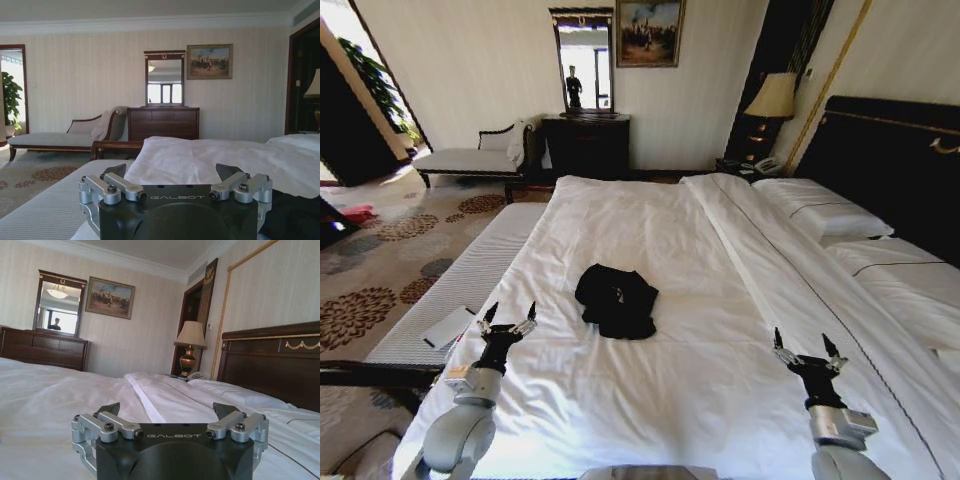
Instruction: Fold the clothes on the bed.
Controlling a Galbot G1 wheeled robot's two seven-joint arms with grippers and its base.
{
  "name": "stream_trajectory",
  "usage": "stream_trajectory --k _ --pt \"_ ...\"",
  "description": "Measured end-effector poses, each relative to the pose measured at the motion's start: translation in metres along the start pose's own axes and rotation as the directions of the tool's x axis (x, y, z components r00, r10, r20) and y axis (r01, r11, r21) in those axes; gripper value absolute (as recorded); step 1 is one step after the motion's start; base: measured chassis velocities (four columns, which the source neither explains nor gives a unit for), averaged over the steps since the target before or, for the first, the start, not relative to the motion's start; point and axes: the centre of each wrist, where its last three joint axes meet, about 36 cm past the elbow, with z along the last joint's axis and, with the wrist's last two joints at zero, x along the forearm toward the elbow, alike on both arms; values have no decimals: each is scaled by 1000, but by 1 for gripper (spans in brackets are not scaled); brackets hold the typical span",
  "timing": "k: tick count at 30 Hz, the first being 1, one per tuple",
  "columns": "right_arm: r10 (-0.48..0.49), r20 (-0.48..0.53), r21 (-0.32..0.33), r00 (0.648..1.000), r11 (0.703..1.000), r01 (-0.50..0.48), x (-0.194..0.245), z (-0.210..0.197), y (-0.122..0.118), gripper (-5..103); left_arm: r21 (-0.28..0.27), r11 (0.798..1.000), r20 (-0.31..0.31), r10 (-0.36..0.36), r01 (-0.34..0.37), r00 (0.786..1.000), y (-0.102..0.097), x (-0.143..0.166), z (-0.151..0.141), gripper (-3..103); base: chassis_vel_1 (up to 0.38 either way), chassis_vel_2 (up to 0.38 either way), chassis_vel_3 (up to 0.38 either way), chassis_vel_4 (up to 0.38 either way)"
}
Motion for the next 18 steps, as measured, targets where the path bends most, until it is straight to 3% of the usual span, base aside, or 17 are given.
stream_trajectory --k 5,18 --pt "1 0 4 1000 1000 -1 0 0 -1 100 2 1000 1 2 -2 1000 -1 0 0 100 105 140 -106 -122" --pt "38 -19 13 999 999 -38 2 8 -3 100 4 1000 -2 0 0 1000 -1 0 1 100 6 3 -5 -5"
